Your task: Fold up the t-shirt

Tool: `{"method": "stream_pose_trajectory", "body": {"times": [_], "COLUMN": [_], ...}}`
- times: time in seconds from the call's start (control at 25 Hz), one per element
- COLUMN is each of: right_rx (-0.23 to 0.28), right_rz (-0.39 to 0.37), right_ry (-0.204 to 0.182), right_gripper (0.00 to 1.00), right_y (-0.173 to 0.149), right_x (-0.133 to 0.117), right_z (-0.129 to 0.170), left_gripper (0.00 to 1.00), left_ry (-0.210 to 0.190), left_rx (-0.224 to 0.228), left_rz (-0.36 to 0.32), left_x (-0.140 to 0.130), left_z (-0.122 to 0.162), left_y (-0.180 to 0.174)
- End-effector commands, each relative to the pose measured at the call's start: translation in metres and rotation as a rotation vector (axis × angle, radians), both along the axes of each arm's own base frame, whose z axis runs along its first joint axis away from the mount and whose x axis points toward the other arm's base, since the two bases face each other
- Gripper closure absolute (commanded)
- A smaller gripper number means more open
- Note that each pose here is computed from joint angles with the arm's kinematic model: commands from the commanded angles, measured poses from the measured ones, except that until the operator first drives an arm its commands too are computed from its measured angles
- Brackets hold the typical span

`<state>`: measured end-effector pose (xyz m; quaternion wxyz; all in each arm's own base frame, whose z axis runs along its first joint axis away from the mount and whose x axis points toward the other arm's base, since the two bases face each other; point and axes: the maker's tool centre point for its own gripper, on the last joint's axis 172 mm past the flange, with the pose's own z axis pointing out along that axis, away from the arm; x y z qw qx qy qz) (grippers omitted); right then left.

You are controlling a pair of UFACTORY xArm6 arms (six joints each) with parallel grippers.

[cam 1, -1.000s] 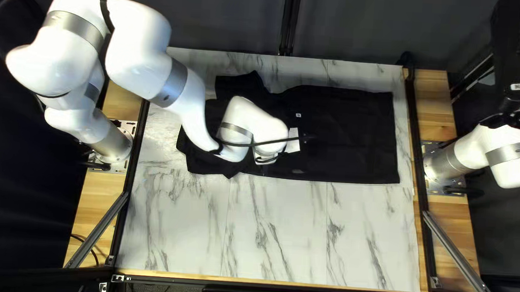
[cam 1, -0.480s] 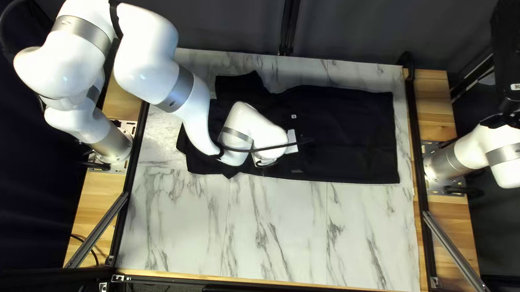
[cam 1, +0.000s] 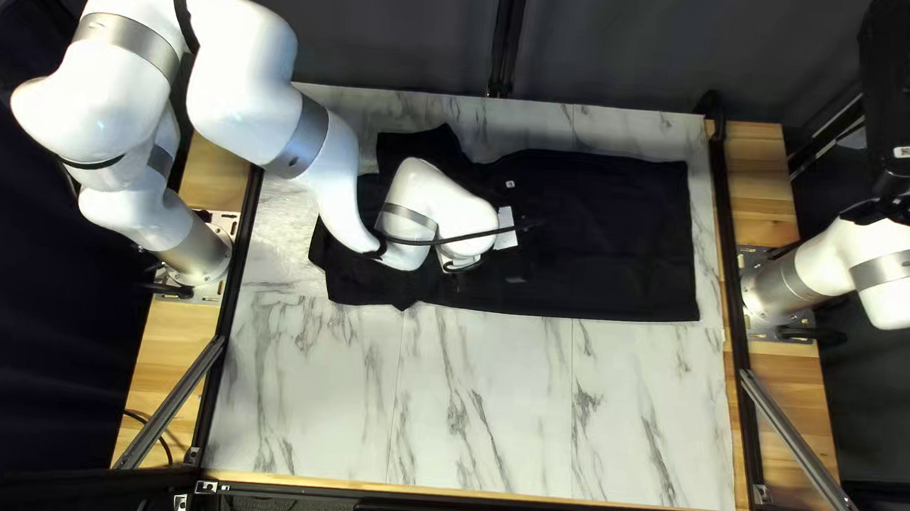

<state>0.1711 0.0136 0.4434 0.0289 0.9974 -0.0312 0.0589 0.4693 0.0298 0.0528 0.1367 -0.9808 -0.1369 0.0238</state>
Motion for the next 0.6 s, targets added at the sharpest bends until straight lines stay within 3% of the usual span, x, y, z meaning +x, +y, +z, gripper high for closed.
{"method": "stream_pose_trajectory", "body": {"times": [0.04, 0.24, 0.6], "right_rx": [0.000, 0.000, 0.000], "right_rz": [0.000, 0.000, 0.000], "right_ry": [0.000, 0.000, 0.000], "right_gripper": [0.00, 0.00, 0.00], "right_y": [0.000, 0.000, 0.000], "right_x": [0.000, 0.000, 0.000], "right_z": [0.000, 0.000, 0.000], "left_gripper": [0.00, 0.00, 0.00], "left_ry": [-0.027, -0.043, -0.016], "left_rx": [-0.020, -0.030, -0.022], "left_rz": [-0.002, 0.005, 0.041], "left_x": [0.004, 0.006, -0.007], "left_z": [0.000, -0.003, -0.018], "left_y": [-0.015, -0.021, -0.006]}}
